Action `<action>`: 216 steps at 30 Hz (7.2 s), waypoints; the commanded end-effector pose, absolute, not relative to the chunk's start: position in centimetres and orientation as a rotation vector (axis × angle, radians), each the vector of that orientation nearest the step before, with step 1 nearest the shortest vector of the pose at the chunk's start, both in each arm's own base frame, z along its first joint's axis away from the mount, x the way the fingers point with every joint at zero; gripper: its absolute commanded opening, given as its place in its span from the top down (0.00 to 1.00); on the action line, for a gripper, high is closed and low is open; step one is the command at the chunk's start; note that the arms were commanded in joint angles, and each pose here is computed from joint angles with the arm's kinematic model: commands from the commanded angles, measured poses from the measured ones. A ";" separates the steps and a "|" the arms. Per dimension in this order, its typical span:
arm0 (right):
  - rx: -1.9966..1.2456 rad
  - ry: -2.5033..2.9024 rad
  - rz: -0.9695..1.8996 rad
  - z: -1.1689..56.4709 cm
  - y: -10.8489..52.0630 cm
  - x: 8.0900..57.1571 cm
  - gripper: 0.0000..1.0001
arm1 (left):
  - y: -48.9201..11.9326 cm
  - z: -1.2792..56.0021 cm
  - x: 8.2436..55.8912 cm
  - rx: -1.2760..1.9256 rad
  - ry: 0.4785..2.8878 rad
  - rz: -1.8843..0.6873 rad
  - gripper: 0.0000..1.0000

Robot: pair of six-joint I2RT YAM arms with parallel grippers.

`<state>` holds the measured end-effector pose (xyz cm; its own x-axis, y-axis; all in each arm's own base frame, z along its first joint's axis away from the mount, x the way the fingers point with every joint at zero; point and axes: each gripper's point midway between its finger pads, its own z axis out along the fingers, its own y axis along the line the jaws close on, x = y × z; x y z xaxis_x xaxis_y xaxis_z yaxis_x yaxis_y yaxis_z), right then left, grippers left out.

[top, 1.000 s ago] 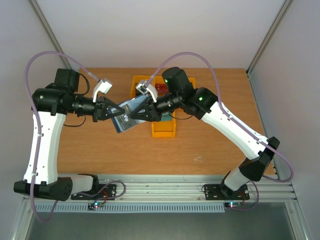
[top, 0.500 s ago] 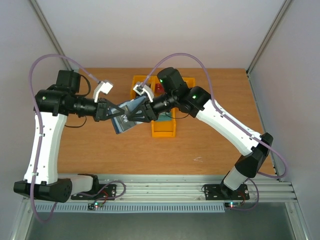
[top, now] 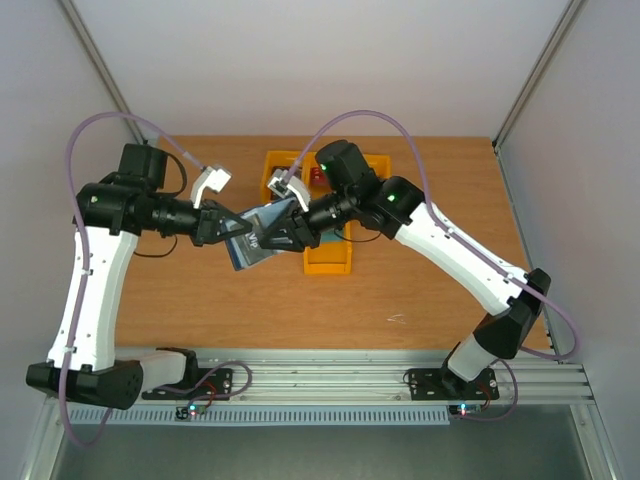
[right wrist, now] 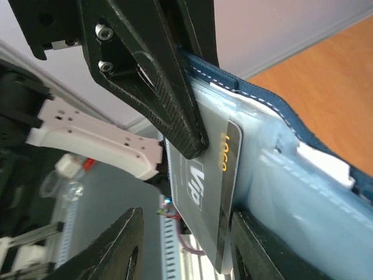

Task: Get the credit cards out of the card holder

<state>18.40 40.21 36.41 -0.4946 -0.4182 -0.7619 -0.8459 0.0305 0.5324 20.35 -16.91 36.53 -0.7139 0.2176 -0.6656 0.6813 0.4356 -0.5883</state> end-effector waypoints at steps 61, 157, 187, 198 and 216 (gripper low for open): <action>-1.226 1.688 1.387 44.6 34.2 17.2 0.99 | -18.0 43.3 16.0 1.030 1.809 -1.292 1.00; -1.114 1.801 1.338 44.1 32.6 19.4 0.99 | -17.9 41.8 17.5 0.925 1.895 -1.354 1.00; -1.132 1.838 1.490 43.0 35.9 20.0 0.99 | -18.7 41.3 17.1 0.914 1.872 -1.496 0.96; -1.135 1.849 1.490 42.5 36.2 20.2 0.99 | -18.9 41.4 16.8 0.919 1.849 -1.537 0.74; -1.128 1.902 1.445 41.4 34.7 20.5 0.86 | -18.7 40.6 17.5 0.907 1.901 -1.462 1.00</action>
